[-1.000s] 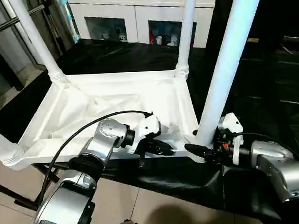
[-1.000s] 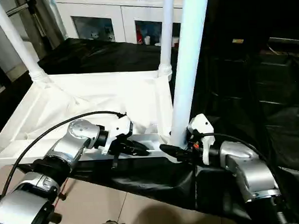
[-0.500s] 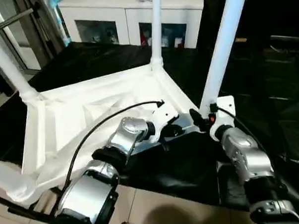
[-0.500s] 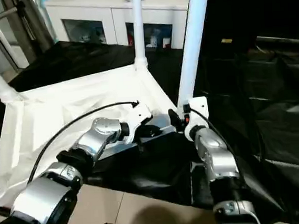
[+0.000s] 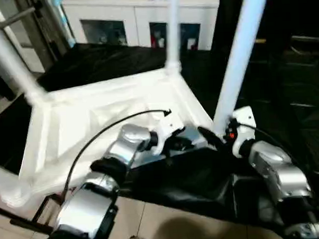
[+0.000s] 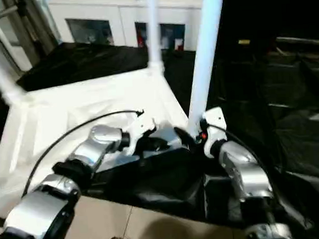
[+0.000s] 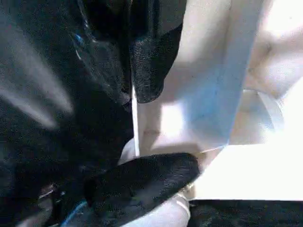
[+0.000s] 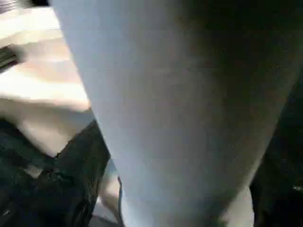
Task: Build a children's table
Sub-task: Rotate leg to tighten
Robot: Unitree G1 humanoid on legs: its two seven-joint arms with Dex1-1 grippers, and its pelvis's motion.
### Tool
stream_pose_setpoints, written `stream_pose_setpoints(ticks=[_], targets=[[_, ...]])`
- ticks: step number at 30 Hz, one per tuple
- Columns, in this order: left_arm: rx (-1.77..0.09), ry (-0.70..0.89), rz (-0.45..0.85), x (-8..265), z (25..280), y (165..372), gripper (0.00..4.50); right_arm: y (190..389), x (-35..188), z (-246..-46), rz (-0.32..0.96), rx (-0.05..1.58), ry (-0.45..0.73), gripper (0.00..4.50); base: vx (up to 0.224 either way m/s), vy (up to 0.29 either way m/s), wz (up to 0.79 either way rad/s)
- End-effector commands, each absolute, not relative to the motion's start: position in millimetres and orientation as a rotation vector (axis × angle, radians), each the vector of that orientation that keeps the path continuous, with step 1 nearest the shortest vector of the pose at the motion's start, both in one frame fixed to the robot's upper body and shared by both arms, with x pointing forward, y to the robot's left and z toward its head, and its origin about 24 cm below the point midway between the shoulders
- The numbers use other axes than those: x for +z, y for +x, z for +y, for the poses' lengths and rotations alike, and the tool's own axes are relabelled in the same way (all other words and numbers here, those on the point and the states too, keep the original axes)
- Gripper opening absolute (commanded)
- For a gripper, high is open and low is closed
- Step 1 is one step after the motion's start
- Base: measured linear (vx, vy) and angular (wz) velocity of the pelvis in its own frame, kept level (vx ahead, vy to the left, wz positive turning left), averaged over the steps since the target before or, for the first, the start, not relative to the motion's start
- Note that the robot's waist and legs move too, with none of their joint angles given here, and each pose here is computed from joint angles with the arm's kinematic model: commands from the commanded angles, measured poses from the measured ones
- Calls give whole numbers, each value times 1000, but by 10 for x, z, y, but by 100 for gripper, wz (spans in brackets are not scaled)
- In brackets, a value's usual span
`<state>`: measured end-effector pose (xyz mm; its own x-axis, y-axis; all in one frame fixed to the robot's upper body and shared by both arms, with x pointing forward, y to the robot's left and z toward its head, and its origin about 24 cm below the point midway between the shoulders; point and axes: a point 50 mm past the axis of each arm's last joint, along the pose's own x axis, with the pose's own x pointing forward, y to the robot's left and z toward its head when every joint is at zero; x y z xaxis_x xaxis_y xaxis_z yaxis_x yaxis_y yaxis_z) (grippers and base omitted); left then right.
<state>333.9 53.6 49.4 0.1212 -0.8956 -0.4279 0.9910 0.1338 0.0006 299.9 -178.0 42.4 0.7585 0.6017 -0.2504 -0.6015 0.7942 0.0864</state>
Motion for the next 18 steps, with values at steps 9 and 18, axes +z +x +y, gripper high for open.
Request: stream_pose_setpoints(ticks=[9, 18], targets=[[-1663, 342, 292, 649, 549, 3227, 0, 2737, 524, -1824, 323, 998, -41, 360, 0, 0, 0], [-1705, 327, 319, 643, 615, 3188, 0, 2701, 536, -1813, 316, 1041, 1, 281, 0, 0, 0]])
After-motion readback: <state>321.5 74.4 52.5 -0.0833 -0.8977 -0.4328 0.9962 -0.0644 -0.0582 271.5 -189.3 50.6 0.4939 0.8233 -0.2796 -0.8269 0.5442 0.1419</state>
